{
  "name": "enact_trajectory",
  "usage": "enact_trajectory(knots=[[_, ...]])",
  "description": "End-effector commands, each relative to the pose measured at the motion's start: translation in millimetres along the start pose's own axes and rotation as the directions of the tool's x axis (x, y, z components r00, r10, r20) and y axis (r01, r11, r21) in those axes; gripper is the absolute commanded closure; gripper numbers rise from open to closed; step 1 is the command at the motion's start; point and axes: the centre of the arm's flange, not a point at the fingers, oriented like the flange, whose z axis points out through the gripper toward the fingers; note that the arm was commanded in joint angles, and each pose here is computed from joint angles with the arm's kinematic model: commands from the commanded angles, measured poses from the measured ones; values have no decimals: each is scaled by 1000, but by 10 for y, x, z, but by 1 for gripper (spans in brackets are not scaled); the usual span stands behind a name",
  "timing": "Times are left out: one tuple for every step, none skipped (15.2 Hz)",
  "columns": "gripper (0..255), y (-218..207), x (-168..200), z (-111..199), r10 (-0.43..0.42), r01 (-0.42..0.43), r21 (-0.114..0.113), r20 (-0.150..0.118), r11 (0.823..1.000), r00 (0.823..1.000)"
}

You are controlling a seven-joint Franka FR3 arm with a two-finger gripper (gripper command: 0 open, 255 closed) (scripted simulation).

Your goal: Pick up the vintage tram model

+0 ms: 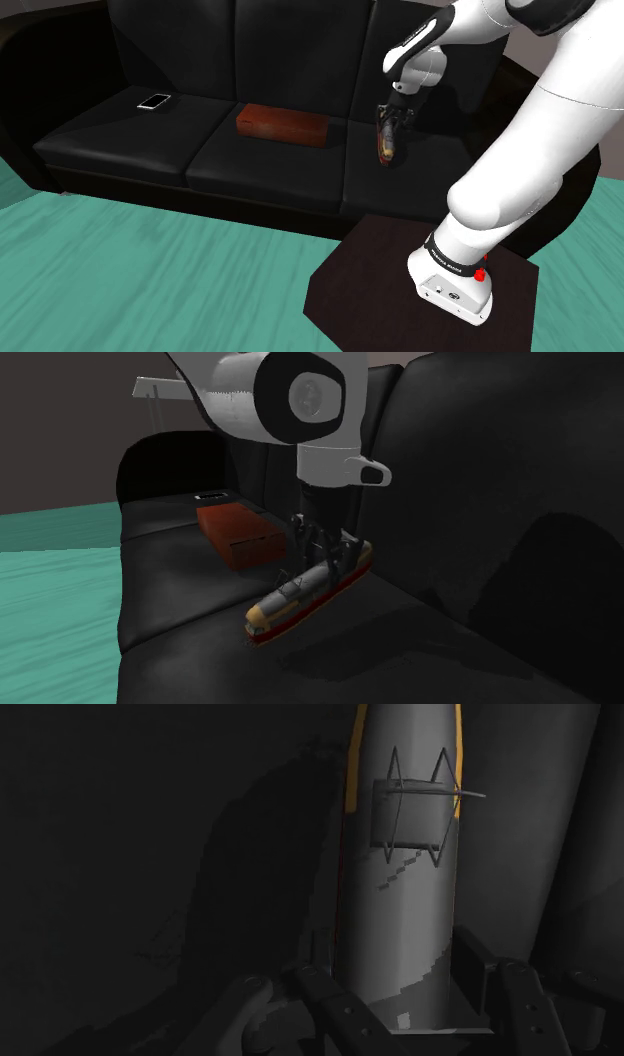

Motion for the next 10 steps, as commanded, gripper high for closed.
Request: enact_trajectory(knots=[[255,-2,8,-101,0,0,0,0,1000,1000],[255,-5,8,-154,0,0,0,0,1000,1000],[255,-8,7,-206,0,0,0,0,1000,1000],[255,-11,7,-259,0,0,0,0,1000,1000],[255,-14,7,-312,0,0,0,0,1000,1000],[255,-17,6,-364,0,0,0,0,1000,1000],[255,-20,6,-417,0,0,0,0,1000,1000],[255,-23,5,-470,0,0,0,0,1000,1000],[255,-24,5,-478,0,0,0,0,1000,1000],[255,-24,5,-478,0,0,0,0,1000,1000]])
